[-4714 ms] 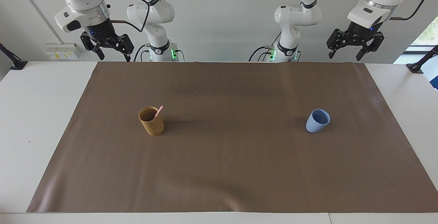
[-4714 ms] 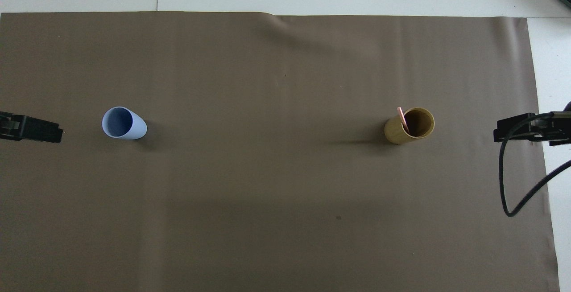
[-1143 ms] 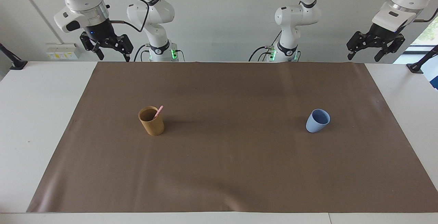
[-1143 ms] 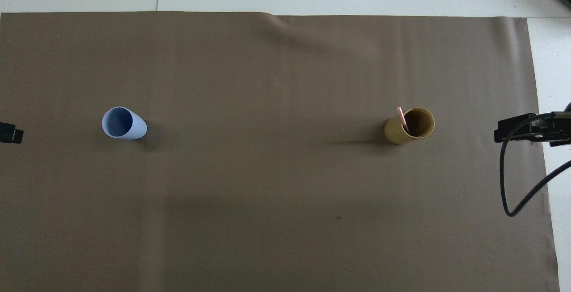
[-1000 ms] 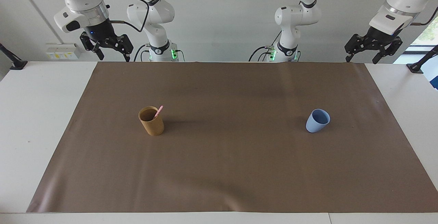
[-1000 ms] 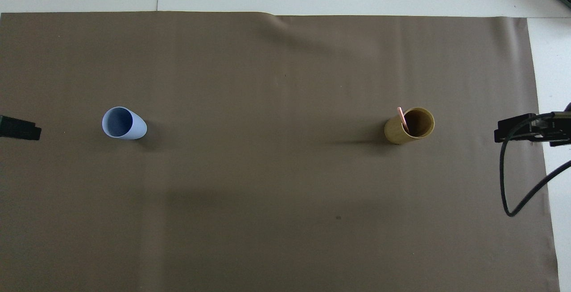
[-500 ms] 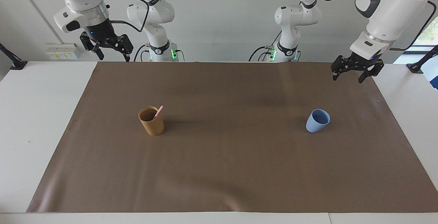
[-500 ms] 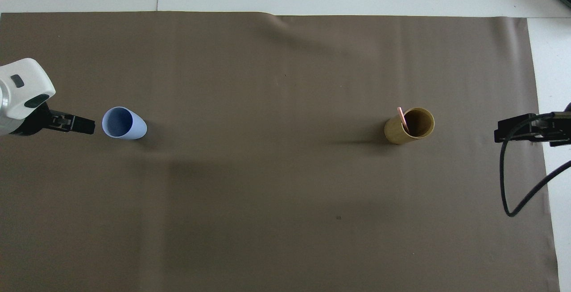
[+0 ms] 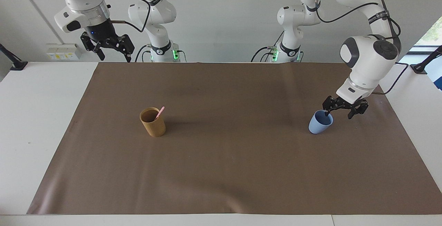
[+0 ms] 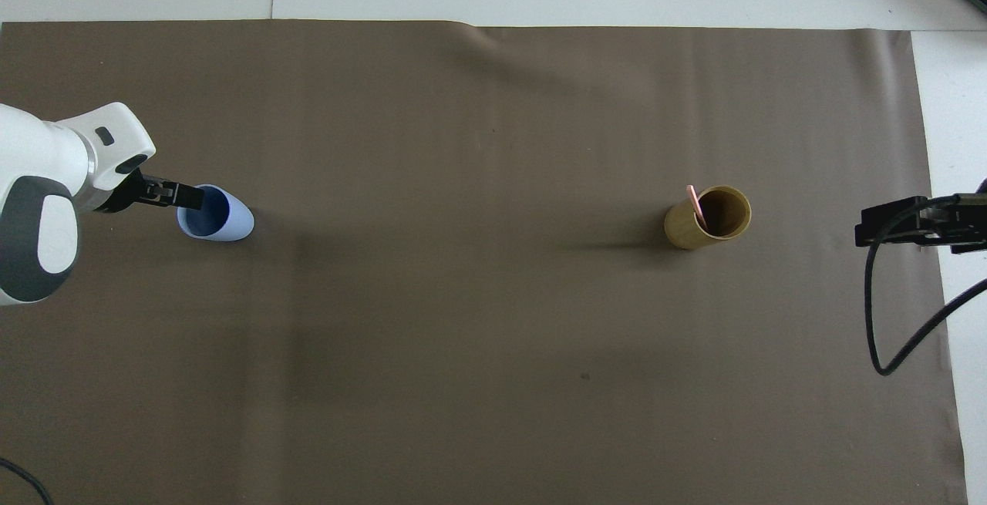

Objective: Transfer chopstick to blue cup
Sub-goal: 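Reach the left gripper to the light-blue cup and grasp its rim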

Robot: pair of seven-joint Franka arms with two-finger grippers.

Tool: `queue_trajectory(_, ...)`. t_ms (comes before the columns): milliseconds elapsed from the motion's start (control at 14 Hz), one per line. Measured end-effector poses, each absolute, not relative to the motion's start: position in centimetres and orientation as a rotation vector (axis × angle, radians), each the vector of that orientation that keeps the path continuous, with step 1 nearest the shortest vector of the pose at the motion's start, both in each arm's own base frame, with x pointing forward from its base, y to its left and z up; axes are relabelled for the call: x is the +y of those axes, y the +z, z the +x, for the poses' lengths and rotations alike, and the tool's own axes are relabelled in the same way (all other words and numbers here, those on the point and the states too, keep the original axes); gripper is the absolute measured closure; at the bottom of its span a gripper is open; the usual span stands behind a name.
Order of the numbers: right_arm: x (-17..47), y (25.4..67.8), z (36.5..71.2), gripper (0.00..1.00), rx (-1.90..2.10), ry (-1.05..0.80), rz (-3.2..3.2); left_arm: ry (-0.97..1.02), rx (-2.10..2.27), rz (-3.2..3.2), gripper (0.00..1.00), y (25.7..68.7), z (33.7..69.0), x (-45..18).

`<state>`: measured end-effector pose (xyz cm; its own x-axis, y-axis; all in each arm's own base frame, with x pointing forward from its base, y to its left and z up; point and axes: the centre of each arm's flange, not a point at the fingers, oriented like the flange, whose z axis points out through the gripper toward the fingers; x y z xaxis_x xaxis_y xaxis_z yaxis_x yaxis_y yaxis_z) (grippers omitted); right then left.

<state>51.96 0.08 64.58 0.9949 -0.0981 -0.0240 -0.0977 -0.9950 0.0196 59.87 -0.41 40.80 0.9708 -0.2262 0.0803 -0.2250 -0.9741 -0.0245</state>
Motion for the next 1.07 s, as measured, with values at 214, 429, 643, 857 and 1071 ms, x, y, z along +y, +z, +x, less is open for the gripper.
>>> queue_trajectory(214, 0.1, 64.6, 52.0, 0.00, -0.153, -0.040, 3.119, -0.147, 0.339, -3.103, 0.00, 39.1, 60.5, 0.3)
queue_trajectory(429, 0.1, 64.6, 52.0, 0.00, -0.154, -0.040, 3.119, -0.113, 0.309, -3.111, 0.08, 37.6, 59.9, 0.3)
queue_trajectory(643, 0.1, 64.6, 51.9, 0.00, -0.154, -0.040, 3.119, -0.104, 0.203, -3.125, 0.27, 36.9, 59.4, 0.3)
queue_trajectory(857, 0.1, 64.6, 51.9, 0.00, -0.154, -0.040, 3.119, -0.100, 0.059, -3.136, 0.65, 36.8, 59.2, -0.4)
queue_trajectory(1071, 0.1, 64.6, 51.9, 0.00, -0.154, -0.040, 3.119, -0.086, 0.009, -3.142, 0.94, 37.2, 59.0, -1.2)
